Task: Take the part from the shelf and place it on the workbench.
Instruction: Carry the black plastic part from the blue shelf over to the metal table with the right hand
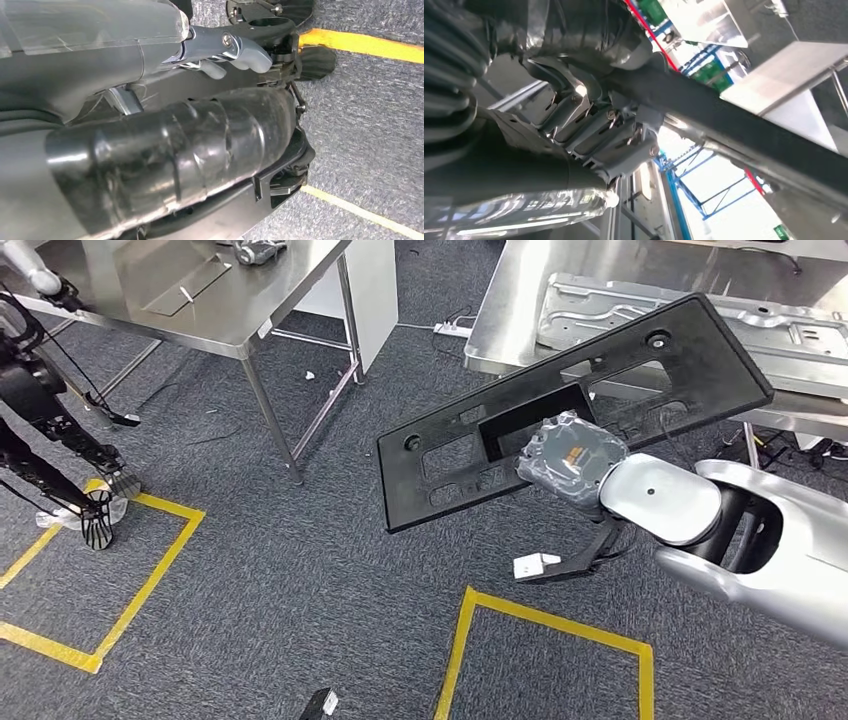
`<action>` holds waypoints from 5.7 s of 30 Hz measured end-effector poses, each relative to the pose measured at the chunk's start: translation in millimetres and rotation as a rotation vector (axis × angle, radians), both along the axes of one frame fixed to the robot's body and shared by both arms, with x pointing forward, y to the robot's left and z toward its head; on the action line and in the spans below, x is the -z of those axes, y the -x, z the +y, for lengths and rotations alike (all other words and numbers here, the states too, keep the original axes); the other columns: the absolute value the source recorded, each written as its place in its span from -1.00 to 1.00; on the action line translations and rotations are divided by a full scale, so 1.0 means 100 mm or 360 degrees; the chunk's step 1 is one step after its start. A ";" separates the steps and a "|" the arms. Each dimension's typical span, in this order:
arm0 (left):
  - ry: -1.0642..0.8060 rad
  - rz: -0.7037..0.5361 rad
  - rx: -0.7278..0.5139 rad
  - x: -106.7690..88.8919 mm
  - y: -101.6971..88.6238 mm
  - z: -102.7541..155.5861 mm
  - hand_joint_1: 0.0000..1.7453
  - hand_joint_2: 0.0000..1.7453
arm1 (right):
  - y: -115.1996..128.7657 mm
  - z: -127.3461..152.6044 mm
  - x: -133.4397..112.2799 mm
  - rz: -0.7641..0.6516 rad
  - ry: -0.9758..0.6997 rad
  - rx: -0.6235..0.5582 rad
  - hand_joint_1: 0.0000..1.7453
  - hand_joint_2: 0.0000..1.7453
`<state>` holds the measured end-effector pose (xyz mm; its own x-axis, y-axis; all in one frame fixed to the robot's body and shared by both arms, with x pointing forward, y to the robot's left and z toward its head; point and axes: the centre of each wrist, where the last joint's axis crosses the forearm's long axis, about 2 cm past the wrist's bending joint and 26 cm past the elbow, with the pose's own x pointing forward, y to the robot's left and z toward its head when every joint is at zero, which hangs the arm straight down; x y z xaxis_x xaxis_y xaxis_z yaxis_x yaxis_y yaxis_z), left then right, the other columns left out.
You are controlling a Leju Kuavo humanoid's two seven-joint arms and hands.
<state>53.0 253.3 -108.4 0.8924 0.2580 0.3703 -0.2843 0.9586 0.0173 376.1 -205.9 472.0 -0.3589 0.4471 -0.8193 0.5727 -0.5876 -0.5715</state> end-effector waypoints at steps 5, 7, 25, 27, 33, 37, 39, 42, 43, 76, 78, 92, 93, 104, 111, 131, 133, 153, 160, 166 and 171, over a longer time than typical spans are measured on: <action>0.0001 0.0000 0.0000 0.00 0.00 0.00 -1.00 -1.00 | 0.00 0.00 0.00 0.0000 0.0001 0.0003 1.00 1.00; 0.0001 0.0000 0.0000 0.00 0.00 0.00 -1.00 -1.00 | 0.00 0.00 0.00 0.0001 0.0002 0.0005 1.00 1.00; 0.0002 0.0000 -0.0001 0.00 0.00 0.00 -1.00 -1.00 | 0.00 0.00 0.00 -0.0031 -0.0007 0.0026 1.00 1.00; 0.0002 -0.0001 -0.0001 0.00 0.00 0.00 -1.00 -1.00 | -0.01 -0.01 0.00 -0.0032 -0.0009 0.0029 1.00 1.00; 0.0010 -0.0002 0.0000 0.00 0.00 -0.03 -1.00 -1.00 | 0.00 -0.02 -0.07 -0.0058 -0.0027 0.0029 1.00 1.00; 0.0012 -0.0002 -0.0001 0.00 0.00 -0.03 -1.00 -1.00 | -0.01 -0.03 -0.04 -0.0050 -0.0023 0.0029 1.00 1.00; 0.0010 -0.0002 -0.0001 0.00 0.00 -0.02 -1.00 -1.00 | -0.01 -0.03 -0.05 -0.0051 -0.0024 0.0030 1.00 1.00; -0.0001 0.0002 -0.0003 0.00 0.01 0.01 -1.00 -1.00 | -0.01 -0.03 -0.05 -0.0052 -0.0026 0.0029 1.00 1.00; -0.0004 0.0003 -0.0004 0.00 0.01 0.01 -1.00 -1.00 | -0.01 -0.03 -0.05 -0.0053 -0.0026 0.0030 1.00 1.00; 0.0016 -0.0005 0.0005 0.00 -0.02 0.02 -1.00 -1.00 | -0.11 -0.06 0.26 0.0150 -0.0099 -0.0012 1.00 1.00; 0.0016 -0.0004 0.0006 0.00 -0.02 0.02 -1.00 -1.00 | -0.12 -0.06 0.29 0.0162 -0.0101 -0.0008 1.00 1.00; -0.0009 0.0047 0.0002 0.00 -0.03 0.03 -1.00 -1.00 | -0.15 -0.05 0.40 0.0242 -0.0126 -0.0016 1.00 1.00; -0.0020 0.0073 0.0000 0.00 -0.04 0.03 -1.00 -1.00 | -0.16 -0.05 0.46 0.0270 -0.0145 -0.0032 1.00 1.00; -0.0033 0.0136 -0.0005 -0.01 -0.08 0.08 -1.00 -1.00 | -0.29 0.02 1.16 0.0491 -0.0280 -0.0112 1.00 1.00; -0.0033 0.0148 -0.0006 -0.01 -0.09 0.09 -1.00 -1.00 | -0.27 0.29 1.05 0.0555 -0.0281 -0.0165 1.00 1.00; -0.0018 0.0123 0.0025 -0.01 -0.10 0.10 -1.00 -1.00 | 0.17 1.32 1.15 0.0702 -0.0267 -0.0611 1.00 1.00; -0.0018 0.0121 0.0028 -0.01 -0.10 0.10 -1.00 -1.00 | 0.22 1.37 1.19 0.0712 -0.0261 -0.0637 1.00 1.00; -0.0031 0.0092 0.0080 -0.02 -0.13 0.10 -1.00 -1.00 | 0.65 1.76 1.44 0.0609 -0.0243 -0.0825 1.00 1.00; -0.0037 0.0076 0.0087 -0.02 -0.12 0.10 -1.00 -1.00 | 0.65 1.76 1.44 0.0587 -0.0207 -0.0812 1.00 1.00; -0.0041 0.0071 0.0093 -0.02 -0.12 0.11 -1.00 -1.00 | 0.59 1.73 1.39 0.0615 -0.0149 -0.0767 1.00 1.00; -0.0044 0.0068 0.0093 -0.02 -0.12 0.12 -1.00 -1.00 | 0.49 1.66 1.27 0.0612 -0.0110 -0.0726 1.00 1.00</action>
<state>64.9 265.0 -106.8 0.9209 0.1952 0.3375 -0.2263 0.9725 0.0548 326.7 -39.6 345.4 -0.7920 0.2260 -0.5671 0.5029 -0.2852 -0.8159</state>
